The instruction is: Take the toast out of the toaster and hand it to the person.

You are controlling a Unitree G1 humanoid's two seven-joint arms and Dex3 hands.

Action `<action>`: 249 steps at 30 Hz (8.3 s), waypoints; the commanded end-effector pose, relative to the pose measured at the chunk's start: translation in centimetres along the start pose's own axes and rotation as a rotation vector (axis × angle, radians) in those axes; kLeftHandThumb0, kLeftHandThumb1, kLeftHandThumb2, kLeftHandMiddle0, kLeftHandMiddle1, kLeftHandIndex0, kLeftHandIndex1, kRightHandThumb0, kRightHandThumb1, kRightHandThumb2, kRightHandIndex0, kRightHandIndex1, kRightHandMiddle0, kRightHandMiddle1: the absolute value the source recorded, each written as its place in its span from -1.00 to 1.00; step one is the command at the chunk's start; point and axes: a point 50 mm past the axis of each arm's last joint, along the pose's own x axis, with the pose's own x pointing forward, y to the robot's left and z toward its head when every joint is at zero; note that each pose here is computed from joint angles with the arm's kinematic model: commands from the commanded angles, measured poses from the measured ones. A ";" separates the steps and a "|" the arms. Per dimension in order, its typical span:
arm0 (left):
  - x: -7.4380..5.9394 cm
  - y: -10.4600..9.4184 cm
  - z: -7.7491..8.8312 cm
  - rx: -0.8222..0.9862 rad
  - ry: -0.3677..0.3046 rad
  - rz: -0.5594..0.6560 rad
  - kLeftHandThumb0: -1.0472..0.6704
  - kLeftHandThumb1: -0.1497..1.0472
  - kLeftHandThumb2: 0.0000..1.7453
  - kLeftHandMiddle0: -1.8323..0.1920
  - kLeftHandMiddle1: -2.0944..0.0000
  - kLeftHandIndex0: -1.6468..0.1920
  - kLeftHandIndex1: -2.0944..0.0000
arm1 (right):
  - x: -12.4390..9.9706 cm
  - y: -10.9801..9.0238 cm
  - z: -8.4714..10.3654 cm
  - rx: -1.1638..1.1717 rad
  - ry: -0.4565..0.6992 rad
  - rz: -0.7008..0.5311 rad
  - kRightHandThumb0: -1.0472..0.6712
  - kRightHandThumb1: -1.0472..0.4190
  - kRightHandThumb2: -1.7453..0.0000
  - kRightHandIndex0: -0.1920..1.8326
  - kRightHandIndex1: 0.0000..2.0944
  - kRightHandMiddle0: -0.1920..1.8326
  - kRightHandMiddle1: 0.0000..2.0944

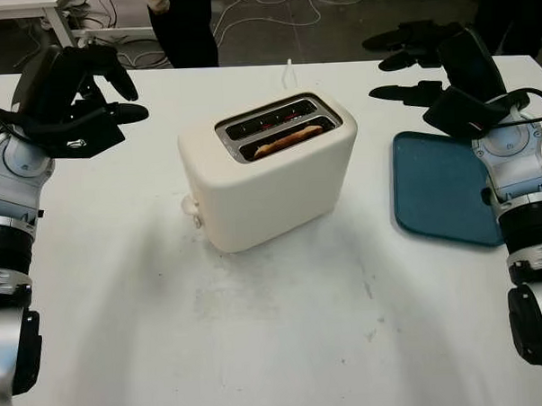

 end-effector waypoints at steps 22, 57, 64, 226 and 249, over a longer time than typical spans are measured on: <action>-0.3 -0.7 0.5 -0.051 -0.013 -0.008 -1.00 0.79 -0.92 -0.11 -0.26 -0.08 -0.23 | -1.4 0.6 -0.9 0.017 0.018 0.022 -0.01 -0.56 1.00 0.10 -0.84 0.05 -0.98; -1.4 -0.4 0.7 -0.097 0.031 0.005 -1.00 0.78 -0.94 -0.02 -0.29 0.01 -0.29 | -1.8 0.7 -0.4 0.037 -0.003 0.001 -0.08 -0.64 0.98 0.08 -0.97 0.00 -1.00; -1.5 -0.2 0.2 -0.095 0.058 0.008 -1.00 0.79 -0.95 -0.02 -0.30 0.03 -0.32 | -1.9 1.0 -0.4 0.036 0.039 -0.014 -0.09 -0.69 0.98 0.06 -0.98 -0.03 -1.00; -1.6 -0.3 0.5 -0.133 0.031 -0.013 -1.00 0.72 -1.00 -0.14 -0.15 -0.10 -0.17 | -2.4 1.1 -0.1 0.057 0.065 0.005 0.00 -0.68 1.00 0.09 -1.00 -0.02 -1.00; -1.4 -0.3 0.6 -0.137 0.019 -0.015 -1.00 0.73 -1.00 -0.13 -0.15 -0.10 -0.17 | -2.3 1.2 -0.1 0.069 0.060 0.012 0.00 -0.69 1.00 0.08 -1.00 -0.02 -1.00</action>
